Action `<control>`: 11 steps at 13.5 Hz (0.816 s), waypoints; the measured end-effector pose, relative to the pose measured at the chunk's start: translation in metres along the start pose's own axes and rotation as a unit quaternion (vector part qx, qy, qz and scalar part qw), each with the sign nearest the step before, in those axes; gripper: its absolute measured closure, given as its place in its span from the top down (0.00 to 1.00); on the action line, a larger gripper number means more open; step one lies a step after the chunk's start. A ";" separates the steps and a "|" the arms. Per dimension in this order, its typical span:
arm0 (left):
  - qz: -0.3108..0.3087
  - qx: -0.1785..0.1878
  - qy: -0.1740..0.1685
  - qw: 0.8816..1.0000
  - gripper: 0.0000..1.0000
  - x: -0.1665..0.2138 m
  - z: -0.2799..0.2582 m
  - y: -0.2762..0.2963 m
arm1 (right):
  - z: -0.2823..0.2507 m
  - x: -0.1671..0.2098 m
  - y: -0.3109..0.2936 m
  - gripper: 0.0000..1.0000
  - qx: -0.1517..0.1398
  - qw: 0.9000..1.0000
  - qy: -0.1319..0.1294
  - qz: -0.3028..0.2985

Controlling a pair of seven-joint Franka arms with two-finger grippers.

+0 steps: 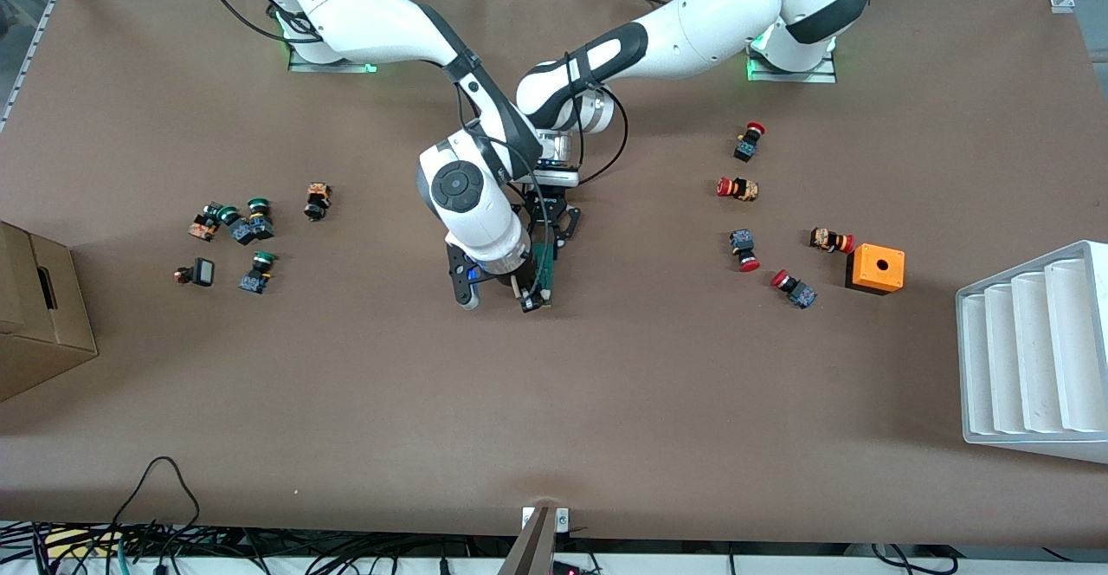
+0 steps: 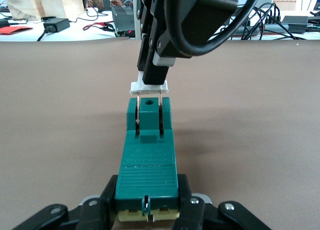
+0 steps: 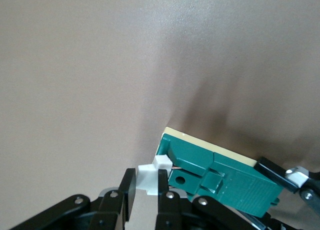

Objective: Close load switch with both arms

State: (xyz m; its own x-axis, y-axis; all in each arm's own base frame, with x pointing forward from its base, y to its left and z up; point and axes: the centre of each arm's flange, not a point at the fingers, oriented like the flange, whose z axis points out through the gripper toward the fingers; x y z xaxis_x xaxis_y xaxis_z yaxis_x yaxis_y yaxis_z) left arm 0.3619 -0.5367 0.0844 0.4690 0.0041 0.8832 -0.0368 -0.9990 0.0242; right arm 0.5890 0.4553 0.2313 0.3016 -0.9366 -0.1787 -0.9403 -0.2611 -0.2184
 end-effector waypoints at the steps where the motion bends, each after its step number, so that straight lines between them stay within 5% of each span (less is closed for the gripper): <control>1: 0.000 0.000 0.000 1.000 0.49 0.000 0.000 0.000 | 0.001 0.000 0.000 0.24 0.000 1.000 0.000 0.000; 11: 0.000 0.000 0.000 1.000 0.49 0.000 0.000 0.000 | 0.011 0.003 0.001 0.25 -0.003 1.000 0.002 -0.001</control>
State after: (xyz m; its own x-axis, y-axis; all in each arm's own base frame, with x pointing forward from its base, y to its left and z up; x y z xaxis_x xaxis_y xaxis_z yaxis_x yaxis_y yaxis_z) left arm 0.3619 -0.5367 0.0844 0.4689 0.0041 0.8832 -0.0368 -0.9990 0.0242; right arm 0.5909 0.4550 0.2201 0.3030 -0.9371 -0.1736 -0.9404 -0.2645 -0.2136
